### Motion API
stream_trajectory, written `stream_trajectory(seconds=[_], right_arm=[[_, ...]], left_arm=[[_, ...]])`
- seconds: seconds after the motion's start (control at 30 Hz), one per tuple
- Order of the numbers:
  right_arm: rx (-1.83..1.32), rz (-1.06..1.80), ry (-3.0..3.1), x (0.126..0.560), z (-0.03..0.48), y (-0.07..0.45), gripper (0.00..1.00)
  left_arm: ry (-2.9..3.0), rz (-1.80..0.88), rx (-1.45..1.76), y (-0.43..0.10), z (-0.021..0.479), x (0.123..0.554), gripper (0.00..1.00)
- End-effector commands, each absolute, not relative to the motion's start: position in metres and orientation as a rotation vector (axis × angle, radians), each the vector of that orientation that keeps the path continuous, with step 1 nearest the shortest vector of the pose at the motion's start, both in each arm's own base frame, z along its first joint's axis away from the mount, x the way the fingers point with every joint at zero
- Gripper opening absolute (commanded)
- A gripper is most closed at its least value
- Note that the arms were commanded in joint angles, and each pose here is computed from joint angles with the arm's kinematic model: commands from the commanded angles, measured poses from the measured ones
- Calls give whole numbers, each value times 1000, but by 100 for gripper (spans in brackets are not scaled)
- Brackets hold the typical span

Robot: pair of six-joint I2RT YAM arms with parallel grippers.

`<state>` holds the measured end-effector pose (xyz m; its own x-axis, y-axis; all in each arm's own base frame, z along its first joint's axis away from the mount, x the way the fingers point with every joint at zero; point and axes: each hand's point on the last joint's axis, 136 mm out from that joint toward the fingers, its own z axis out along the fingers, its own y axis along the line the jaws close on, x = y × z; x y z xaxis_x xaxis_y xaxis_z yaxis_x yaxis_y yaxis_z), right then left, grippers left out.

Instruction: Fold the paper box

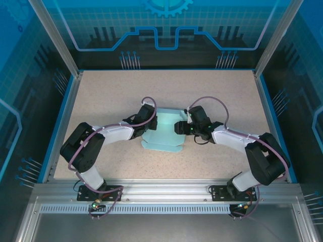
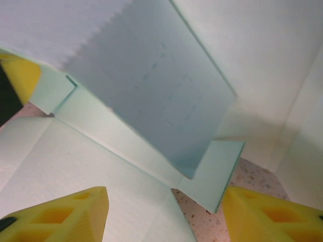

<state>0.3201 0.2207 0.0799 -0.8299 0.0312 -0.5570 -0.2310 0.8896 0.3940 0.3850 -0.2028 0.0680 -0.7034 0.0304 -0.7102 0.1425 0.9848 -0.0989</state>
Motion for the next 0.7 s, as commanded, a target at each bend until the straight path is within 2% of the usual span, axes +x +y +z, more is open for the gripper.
stream_trajectory(seconds=[0.0,0.67], right_arm=[[-165,681,2423,325,96,228,62],[-267,795,2419,331,94,274,59]], left_arm=[[2294,-242,127,-212,90,390,5],[2293,-253,127,-213,93,389,5]])
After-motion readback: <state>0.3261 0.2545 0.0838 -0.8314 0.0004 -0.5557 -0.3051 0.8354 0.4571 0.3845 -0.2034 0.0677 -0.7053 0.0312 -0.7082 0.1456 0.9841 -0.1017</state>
